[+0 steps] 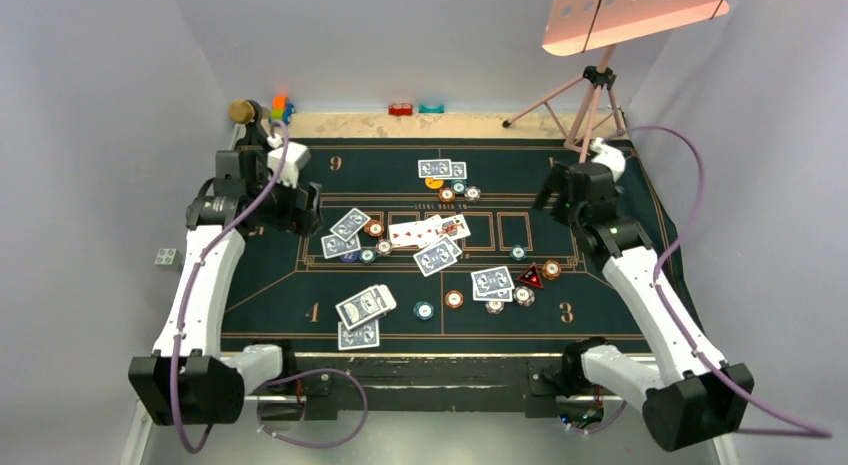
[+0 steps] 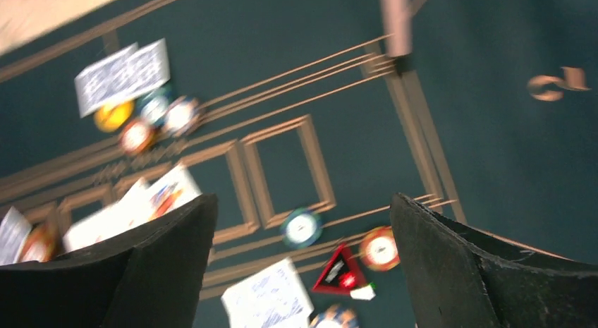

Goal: Distribute texas hold em gaming equipment

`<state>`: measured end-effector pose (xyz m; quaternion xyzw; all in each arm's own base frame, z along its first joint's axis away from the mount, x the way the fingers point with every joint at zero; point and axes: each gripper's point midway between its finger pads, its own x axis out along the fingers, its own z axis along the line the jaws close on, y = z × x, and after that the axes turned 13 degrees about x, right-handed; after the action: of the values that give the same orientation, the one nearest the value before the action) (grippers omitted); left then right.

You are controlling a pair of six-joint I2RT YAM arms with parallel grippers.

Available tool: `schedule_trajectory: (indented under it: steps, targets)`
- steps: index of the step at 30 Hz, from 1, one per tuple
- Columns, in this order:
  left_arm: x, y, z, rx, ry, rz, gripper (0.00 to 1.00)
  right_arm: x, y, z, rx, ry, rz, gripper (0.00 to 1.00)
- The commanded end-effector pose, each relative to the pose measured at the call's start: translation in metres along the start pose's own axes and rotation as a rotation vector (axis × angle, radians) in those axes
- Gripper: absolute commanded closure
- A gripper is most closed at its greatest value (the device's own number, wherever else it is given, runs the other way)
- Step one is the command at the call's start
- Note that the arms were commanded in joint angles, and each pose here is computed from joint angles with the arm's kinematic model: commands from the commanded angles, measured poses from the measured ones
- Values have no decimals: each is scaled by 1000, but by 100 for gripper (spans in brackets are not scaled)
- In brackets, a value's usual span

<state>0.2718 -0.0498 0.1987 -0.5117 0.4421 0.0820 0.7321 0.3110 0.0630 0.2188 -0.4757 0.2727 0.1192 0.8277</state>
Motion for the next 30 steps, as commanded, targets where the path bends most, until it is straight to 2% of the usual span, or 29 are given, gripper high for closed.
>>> schedule_trajectory:
  steps: [1, 2, 4, 6, 9, 13, 17, 22, 30]
  targets:
    - [8, -44, 45, -120, -79, -213, 0, 19, -41, -63, 81, 164, -316, 7]
    - [13, -45, 52, -122, -100, -246, 0, 20, -50, -68, 74, 182, -373, 7]
    - [28, -38, 60, -97, -134, -273, 0, 30, -51, -81, 33, 240, -408, 8]
    - [44, -25, 63, -85, -151, -266, 0, 39, -50, -89, 30, 272, -420, 9]
    - [61, -14, 68, -73, -170, -271, 0, 39, -60, -96, 54, 282, -520, 10]
    - [69, -14, 83, -89, -277, -373, 0, 41, -72, -100, 55, 263, -640, 6]
    - [80, -12, 77, -95, -275, -469, 0, 50, -71, -109, 34, 287, -677, 7]
    - [93, -8, 74, -102, -274, -546, 0, 51, -62, -119, 31, 236, -770, 7]
    - [108, -4, 86, -62, -331, -599, 0, 73, -58, -107, -19, 158, -750, 4]
